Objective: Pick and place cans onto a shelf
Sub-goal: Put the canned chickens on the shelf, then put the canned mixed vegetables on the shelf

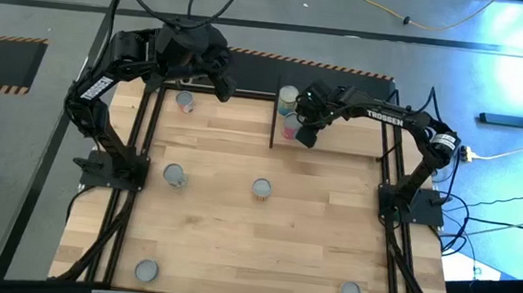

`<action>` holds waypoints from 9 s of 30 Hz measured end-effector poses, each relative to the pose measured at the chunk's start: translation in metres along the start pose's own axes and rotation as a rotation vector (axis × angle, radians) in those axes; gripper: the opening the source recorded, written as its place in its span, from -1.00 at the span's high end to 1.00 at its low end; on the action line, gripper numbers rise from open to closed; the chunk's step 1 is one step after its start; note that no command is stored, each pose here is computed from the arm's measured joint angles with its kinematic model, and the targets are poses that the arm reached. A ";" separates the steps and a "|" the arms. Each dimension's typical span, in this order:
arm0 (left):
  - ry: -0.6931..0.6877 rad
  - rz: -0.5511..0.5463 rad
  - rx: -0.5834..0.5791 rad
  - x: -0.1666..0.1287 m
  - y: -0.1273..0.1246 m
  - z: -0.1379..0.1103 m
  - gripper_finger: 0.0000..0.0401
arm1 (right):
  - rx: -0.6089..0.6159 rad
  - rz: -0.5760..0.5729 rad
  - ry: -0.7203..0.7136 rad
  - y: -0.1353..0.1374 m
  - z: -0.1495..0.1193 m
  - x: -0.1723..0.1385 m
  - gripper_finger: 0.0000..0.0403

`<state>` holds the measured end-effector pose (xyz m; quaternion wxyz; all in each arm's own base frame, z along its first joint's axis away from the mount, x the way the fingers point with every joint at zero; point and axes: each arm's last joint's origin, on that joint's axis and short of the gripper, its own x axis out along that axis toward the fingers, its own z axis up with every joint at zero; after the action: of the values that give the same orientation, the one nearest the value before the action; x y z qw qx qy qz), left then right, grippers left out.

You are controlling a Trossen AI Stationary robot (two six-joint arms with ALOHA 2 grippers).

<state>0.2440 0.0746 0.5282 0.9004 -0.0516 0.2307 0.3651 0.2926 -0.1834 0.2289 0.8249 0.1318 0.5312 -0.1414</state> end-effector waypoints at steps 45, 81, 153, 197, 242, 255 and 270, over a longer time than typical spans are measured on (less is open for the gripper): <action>0.323 -0.165 0.117 -0.003 -0.001 -0.030 0.72 | -0.259 -0.057 -0.030 0.093 0.016 -0.191 0.99; 1.087 0.090 -0.407 -0.003 -0.035 -0.232 0.64 | -0.337 -0.062 -0.372 0.100 -0.014 -0.313 0.97; 1.118 -0.045 -0.101 0.035 -0.057 -0.332 0.65 | -0.332 -0.069 -0.375 0.100 -0.014 -0.313 0.97; 0.695 -0.469 0.485 0.040 -0.110 -0.119 1.00 | -0.307 -0.157 -0.377 0.097 -0.017 -0.316 0.97; 0.689 -0.723 0.863 0.243 -0.243 -0.192 0.99 | -0.264 -0.122 -0.475 0.095 -0.047 -0.346 0.97; 0.658 -0.702 0.865 0.243 -0.246 -0.191 0.78 | -0.263 -0.122 -0.476 0.095 -0.047 -0.346 0.97; 0.534 -0.542 0.867 0.205 -0.242 -0.157 0.75 | -0.260 -0.120 -0.477 0.095 -0.047 -0.346 0.97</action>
<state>0.4777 -0.0127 0.2778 0.8112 0.1742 0.5573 -0.0321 0.1513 -0.0462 0.5325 0.9268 -0.0441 0.3424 -0.1478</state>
